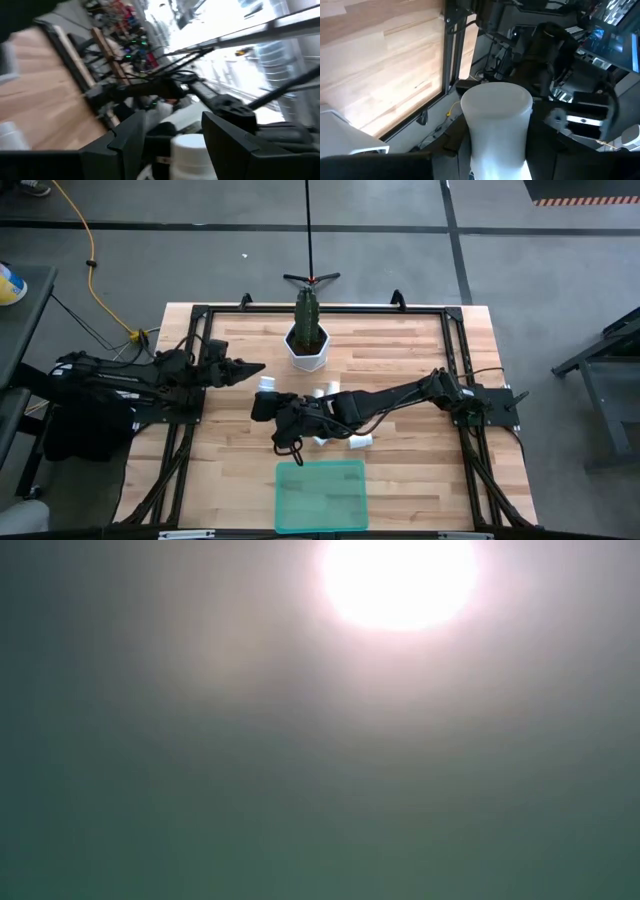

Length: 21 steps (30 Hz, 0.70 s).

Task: Pick and place pill bottles into a basket
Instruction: Put the white pill bottle into the bin

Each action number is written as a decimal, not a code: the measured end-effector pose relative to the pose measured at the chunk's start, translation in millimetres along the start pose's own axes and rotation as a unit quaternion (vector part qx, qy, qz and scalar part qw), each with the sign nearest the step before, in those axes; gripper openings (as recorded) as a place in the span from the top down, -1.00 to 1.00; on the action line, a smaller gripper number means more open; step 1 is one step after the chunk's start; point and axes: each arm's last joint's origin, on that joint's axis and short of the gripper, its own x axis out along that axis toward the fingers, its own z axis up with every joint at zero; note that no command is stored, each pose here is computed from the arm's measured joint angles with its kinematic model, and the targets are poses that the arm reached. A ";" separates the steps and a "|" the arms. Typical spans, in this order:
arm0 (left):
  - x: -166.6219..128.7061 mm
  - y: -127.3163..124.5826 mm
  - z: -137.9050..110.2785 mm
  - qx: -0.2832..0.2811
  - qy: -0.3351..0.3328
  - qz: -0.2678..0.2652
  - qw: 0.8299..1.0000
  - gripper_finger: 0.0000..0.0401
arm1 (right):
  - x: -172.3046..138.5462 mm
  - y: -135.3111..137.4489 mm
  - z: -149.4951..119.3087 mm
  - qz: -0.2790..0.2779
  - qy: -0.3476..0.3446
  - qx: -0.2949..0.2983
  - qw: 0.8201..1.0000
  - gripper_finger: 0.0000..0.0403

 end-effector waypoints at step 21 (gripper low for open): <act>6.8 -2.7 -5.2 -0.025 0.065 -0.053 0.996 -0.13 | 0.0 0.0 1.0 0.000 -0.017 0.009 1.000 0.36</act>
